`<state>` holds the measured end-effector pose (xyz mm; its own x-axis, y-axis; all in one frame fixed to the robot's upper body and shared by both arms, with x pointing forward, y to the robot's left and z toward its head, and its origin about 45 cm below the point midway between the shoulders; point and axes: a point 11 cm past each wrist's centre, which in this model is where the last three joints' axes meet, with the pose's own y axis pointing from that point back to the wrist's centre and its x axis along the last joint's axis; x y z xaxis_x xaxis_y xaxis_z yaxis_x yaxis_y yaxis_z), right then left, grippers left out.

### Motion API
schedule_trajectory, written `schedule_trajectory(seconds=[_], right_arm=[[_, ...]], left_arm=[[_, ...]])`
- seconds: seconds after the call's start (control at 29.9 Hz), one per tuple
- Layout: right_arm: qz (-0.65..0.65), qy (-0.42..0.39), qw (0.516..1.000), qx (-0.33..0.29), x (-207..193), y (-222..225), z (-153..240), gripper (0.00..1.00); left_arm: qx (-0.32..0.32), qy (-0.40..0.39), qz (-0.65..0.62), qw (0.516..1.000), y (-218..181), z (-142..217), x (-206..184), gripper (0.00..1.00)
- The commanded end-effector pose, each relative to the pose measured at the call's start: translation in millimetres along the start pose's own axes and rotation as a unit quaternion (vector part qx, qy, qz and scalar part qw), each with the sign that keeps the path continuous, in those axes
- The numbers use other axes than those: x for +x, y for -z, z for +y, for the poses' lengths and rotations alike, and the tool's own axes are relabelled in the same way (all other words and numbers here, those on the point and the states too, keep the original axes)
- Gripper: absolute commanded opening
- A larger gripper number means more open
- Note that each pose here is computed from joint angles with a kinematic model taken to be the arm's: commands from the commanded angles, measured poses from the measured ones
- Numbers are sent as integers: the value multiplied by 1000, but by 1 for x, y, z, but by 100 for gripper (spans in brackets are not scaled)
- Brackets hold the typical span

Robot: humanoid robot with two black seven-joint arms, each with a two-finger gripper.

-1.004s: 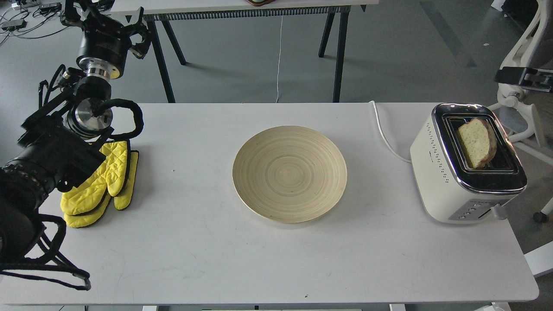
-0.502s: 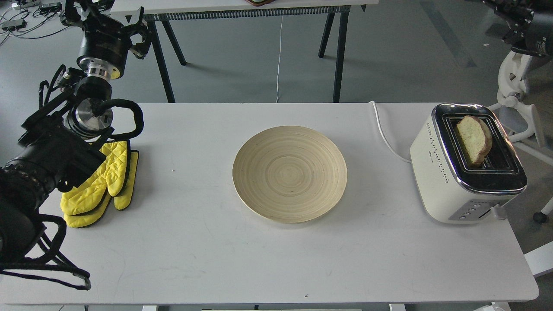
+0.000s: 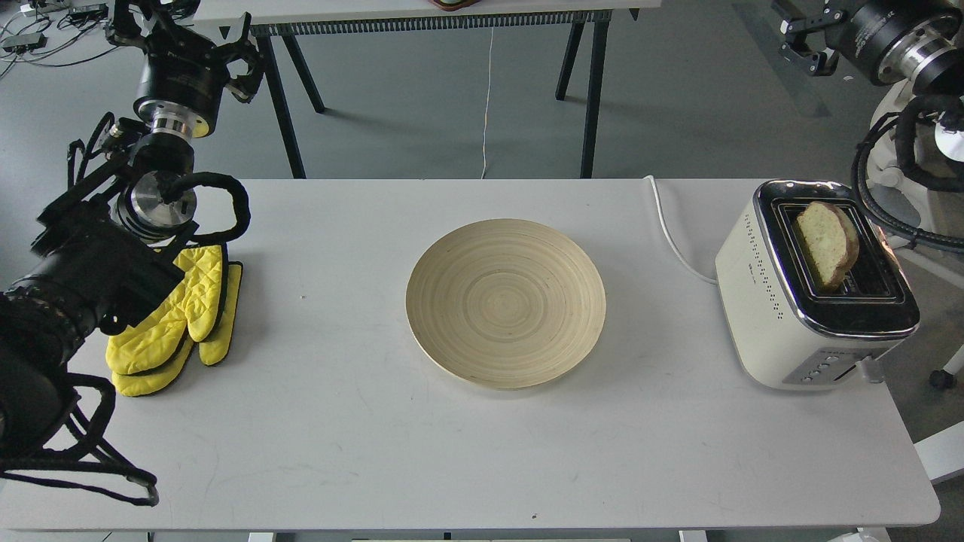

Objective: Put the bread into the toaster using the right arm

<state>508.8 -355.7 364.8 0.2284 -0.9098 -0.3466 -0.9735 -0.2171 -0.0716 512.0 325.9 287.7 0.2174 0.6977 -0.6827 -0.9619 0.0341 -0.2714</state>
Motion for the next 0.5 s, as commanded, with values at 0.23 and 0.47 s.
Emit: schedule_trajectory(seconds=[0.23, 0.47], right_arm=[[-235, 16, 970, 66, -3, -66, -4, 100], [-241, 22, 968, 70, -3, -71, -3, 100]], left_arm=[[2, 0, 0, 1000, 0, 0, 0, 100], [1, -1, -1, 1000, -1, 0, 1, 100]])
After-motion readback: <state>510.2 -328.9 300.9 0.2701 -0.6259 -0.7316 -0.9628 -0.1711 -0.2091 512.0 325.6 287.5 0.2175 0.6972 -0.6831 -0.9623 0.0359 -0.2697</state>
